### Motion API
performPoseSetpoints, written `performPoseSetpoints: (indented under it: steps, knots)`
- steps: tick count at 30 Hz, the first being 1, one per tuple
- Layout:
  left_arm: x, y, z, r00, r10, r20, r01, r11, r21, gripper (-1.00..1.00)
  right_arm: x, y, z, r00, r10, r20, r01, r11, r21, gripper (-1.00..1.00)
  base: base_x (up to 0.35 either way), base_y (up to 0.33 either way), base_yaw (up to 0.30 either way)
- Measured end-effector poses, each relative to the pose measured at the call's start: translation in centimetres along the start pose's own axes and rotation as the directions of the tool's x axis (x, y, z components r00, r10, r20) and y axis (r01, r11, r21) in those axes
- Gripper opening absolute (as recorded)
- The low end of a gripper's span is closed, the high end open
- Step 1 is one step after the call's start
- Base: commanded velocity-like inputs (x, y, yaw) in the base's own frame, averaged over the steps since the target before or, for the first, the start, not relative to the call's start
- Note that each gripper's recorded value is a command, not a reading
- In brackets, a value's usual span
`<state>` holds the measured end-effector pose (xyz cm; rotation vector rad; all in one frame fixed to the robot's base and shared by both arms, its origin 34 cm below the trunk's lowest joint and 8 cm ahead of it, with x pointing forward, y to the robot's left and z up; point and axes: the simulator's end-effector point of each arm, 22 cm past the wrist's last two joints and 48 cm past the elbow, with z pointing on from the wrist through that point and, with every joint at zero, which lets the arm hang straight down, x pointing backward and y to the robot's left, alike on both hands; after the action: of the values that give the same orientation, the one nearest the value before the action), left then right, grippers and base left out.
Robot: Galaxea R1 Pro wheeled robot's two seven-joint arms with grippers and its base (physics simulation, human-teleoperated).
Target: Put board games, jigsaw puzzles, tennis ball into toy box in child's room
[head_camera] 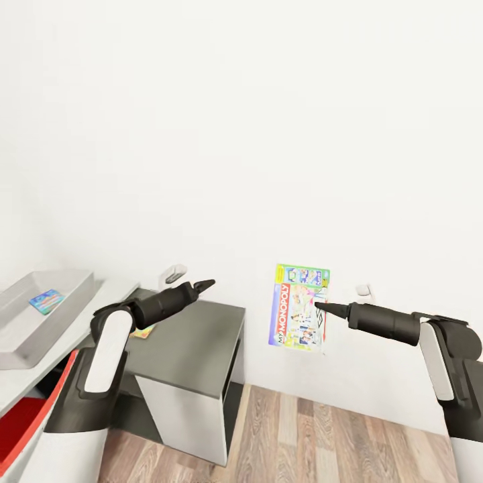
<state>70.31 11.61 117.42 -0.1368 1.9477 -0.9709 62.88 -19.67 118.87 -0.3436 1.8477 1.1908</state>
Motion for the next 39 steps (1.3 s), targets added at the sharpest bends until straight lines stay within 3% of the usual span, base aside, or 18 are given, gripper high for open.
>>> performPoseSetpoints:
  steps: [39]
  knots:
    - [-0.43,-0.76,-0.36,1.000,-0.005,0.014,0.004,1.000,0.031,1.00,-0.01,-0.04,-0.03,1.000,0.000,0.000,0.000,1.000,0.001,-1.00,0.032,0.000,0.300]
